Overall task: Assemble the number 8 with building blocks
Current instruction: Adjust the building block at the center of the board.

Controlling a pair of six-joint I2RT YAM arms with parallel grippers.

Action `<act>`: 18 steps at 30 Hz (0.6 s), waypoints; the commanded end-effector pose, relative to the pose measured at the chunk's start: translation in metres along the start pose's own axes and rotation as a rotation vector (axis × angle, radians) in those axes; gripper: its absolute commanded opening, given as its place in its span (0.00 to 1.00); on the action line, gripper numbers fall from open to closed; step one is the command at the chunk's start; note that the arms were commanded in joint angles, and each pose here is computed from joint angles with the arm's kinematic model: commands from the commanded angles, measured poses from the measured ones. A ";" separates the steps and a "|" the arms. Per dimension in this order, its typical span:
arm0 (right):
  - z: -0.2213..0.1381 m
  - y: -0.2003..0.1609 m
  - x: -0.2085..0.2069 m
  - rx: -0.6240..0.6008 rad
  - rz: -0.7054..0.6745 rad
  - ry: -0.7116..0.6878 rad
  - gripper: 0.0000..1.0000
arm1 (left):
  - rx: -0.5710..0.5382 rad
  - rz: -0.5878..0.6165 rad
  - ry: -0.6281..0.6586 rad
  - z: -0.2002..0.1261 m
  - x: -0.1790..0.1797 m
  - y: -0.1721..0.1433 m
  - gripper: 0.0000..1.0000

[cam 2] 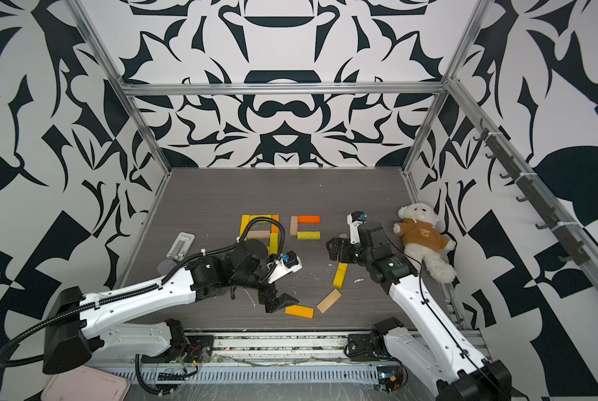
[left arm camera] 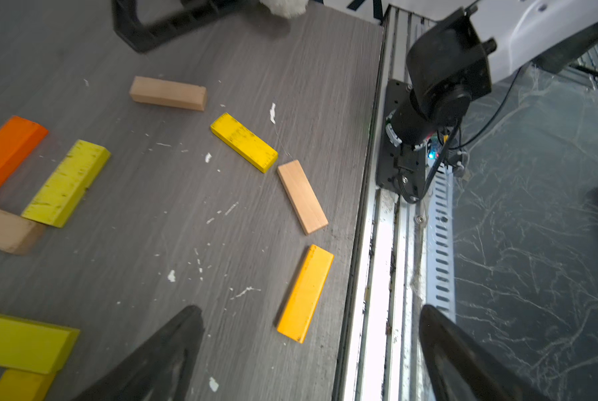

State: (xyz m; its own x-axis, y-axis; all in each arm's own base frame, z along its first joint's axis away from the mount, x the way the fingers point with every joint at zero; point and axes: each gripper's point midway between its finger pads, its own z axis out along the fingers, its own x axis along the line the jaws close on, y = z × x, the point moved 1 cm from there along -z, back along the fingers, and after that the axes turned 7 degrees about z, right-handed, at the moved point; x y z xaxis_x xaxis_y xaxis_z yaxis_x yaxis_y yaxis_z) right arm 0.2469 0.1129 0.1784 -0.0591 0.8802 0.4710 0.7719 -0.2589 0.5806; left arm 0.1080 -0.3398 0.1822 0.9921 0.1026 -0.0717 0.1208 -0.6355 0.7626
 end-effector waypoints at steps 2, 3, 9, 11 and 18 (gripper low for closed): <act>-0.005 -0.019 -0.016 0.044 0.030 -0.068 0.90 | 0.053 0.010 0.028 0.015 -0.008 -0.016 0.99; -0.005 -0.021 -0.016 0.043 0.038 -0.066 0.90 | 0.061 0.024 0.028 0.017 -0.012 -0.017 0.99; -0.001 -0.030 -0.027 0.062 0.083 -0.108 0.90 | 0.201 0.077 0.010 0.048 -0.024 -0.046 0.95; -0.001 -0.034 -0.030 0.064 0.094 -0.111 0.90 | 0.241 0.099 0.012 0.057 -0.027 -0.053 0.93; -0.011 -0.038 -0.033 0.046 0.094 -0.116 0.89 | 0.385 0.180 0.066 0.085 -0.025 -0.077 0.92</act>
State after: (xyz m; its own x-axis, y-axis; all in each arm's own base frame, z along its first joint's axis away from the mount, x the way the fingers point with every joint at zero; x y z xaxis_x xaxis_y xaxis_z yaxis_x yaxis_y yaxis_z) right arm 0.2151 0.0933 0.1429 0.0762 0.8930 0.4436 0.8130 -0.3132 0.4909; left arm 0.0705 -0.3574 0.0736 0.9994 0.0101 0.0322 -0.0073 -0.8663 0.4995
